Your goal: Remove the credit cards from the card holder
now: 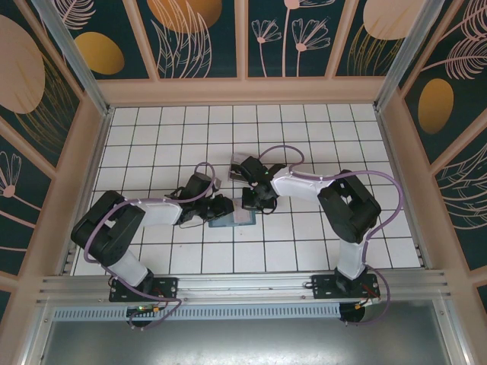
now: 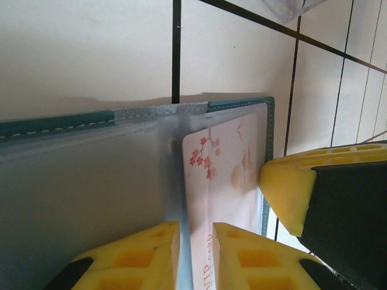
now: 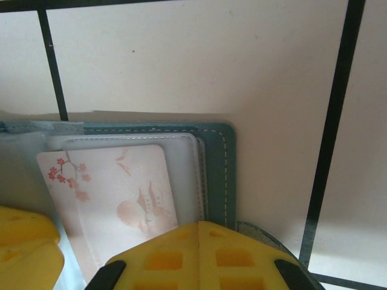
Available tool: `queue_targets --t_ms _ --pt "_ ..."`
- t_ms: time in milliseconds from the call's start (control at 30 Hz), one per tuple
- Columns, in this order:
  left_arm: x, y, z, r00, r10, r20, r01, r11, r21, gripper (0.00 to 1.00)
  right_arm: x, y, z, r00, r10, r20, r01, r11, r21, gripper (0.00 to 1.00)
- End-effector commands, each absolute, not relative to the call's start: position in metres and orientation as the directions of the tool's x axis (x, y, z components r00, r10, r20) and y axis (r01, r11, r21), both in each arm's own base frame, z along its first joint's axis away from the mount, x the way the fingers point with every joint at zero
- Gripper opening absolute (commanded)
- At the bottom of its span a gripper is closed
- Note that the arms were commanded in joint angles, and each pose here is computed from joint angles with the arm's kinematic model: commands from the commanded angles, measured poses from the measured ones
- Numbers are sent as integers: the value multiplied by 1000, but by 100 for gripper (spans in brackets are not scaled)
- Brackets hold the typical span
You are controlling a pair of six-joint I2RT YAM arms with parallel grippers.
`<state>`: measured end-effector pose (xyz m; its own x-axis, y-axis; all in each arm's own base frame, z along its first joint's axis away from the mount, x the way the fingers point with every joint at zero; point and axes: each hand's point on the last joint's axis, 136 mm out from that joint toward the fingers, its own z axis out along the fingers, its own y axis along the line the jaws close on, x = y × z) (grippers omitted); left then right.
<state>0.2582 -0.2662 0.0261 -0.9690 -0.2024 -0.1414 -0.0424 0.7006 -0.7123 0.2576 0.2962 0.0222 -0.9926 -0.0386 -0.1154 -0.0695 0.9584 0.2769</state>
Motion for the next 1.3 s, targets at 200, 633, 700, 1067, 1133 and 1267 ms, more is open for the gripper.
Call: queue_targets --t_ms 200,633,700,1067,1133,1267 --pt "261 -274 27 -972 -206 -117 -50 662 -748 25 249 288 3 -996 -51 -76 -68 969 238 2" --pt "259 -267 10 -971 -219 -91 -90 695 -714 27 248 288 4 -996 -51 -73 -67 968 241 1" --pt "260 -267 11 -971 -220 -95 -88 697 -712 27 247 288 4 -996 -52 -72 -68 968 241 1" --pt "258 -271 2 -973 -222 -58 -111 675 -729 28 247 290 6 -996 -53 -74 -69 968 243 1" --pt "258 -272 4 -973 -224 -60 -108 664 -740 26 247 290 6 -996 -53 -74 -70 968 243 1" --pt "258 -274 7 -972 -227 -64 -102 650 -753 18 247 290 6 -996 -54 -75 -71 967 243 1"
